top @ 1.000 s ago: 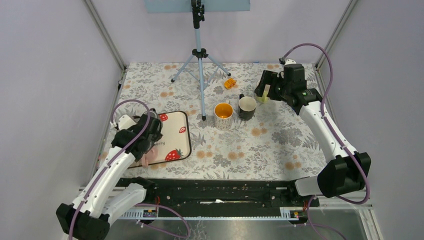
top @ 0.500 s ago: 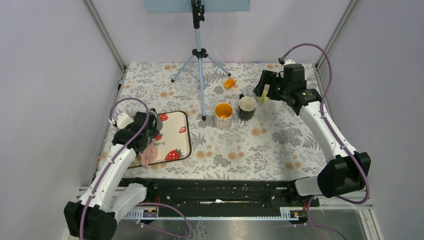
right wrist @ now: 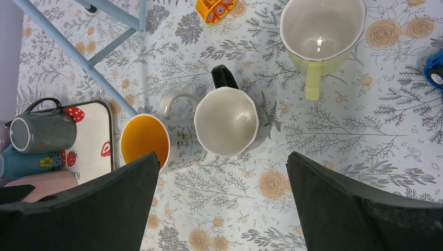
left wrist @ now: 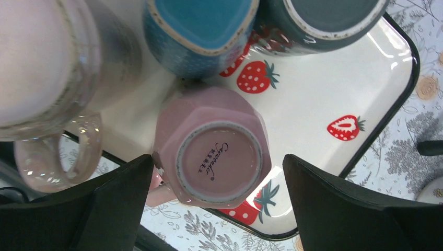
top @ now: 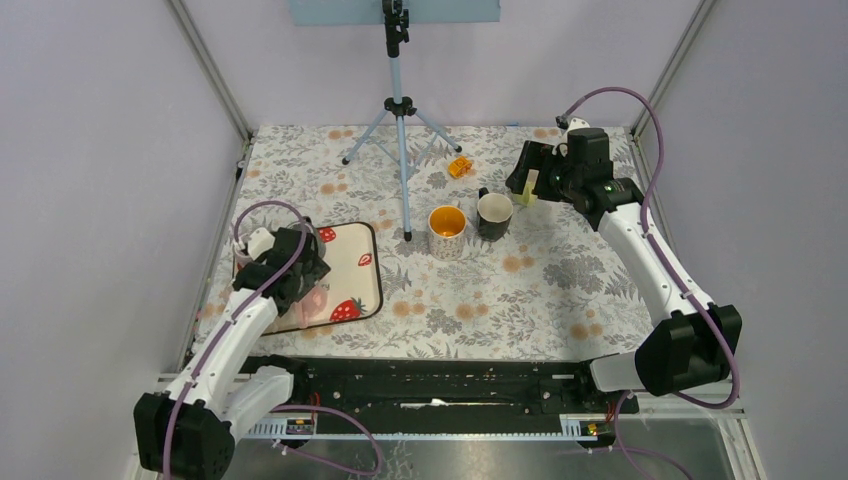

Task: Turn the mug right side up
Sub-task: Turn over the cup on the tray.

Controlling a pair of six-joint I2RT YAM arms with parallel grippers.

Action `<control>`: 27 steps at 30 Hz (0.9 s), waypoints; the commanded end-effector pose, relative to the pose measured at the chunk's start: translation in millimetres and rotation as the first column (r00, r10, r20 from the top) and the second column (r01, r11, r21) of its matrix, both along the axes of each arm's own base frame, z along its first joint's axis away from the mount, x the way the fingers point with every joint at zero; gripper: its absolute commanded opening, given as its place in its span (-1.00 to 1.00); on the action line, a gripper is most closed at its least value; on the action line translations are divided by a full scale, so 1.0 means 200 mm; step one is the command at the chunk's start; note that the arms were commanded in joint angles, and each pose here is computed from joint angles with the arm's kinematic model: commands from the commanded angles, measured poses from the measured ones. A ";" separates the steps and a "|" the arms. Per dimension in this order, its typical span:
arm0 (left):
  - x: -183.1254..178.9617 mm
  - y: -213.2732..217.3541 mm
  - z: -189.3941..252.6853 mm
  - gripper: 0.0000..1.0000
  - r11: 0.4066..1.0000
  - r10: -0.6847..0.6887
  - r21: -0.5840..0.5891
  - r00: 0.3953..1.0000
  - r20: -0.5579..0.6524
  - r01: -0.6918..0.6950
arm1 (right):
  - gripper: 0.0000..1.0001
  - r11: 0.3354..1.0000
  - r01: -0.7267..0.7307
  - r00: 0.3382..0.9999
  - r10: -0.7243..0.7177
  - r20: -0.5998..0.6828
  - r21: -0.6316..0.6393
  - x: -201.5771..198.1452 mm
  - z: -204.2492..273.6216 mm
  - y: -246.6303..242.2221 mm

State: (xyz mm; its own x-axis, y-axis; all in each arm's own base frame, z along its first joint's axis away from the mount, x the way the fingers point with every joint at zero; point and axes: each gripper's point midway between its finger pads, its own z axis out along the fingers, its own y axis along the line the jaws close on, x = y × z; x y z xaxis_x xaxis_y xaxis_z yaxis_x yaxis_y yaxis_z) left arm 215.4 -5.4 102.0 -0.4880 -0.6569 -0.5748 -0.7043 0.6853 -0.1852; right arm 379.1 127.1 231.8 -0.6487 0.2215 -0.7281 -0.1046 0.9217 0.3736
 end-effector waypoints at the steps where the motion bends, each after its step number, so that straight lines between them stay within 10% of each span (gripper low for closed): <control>1: 0.07 -0.10 -0.01 0.98 0.995 -0.047 -0.086 0.998 0.046 0.051 | 0.99 0.999 -0.024 0.997 0.022 0.075 0.024 -0.01 0.12 0.02; 18: 0.04 -0.29 -0.09 0.97 0.975 -0.209 -0.077 0.977 -0.030 0.206 | 0.99 0.999 -0.026 0.997 0.024 0.075 0.023 -0.01 0.12 0.02; 27: 0.05 -0.33 -0.12 0.43 0.965 -0.259 -0.063 0.962 -0.087 0.254 | 0.99 0.999 -0.027 0.997 0.025 0.077 0.025 -0.01 0.12 0.03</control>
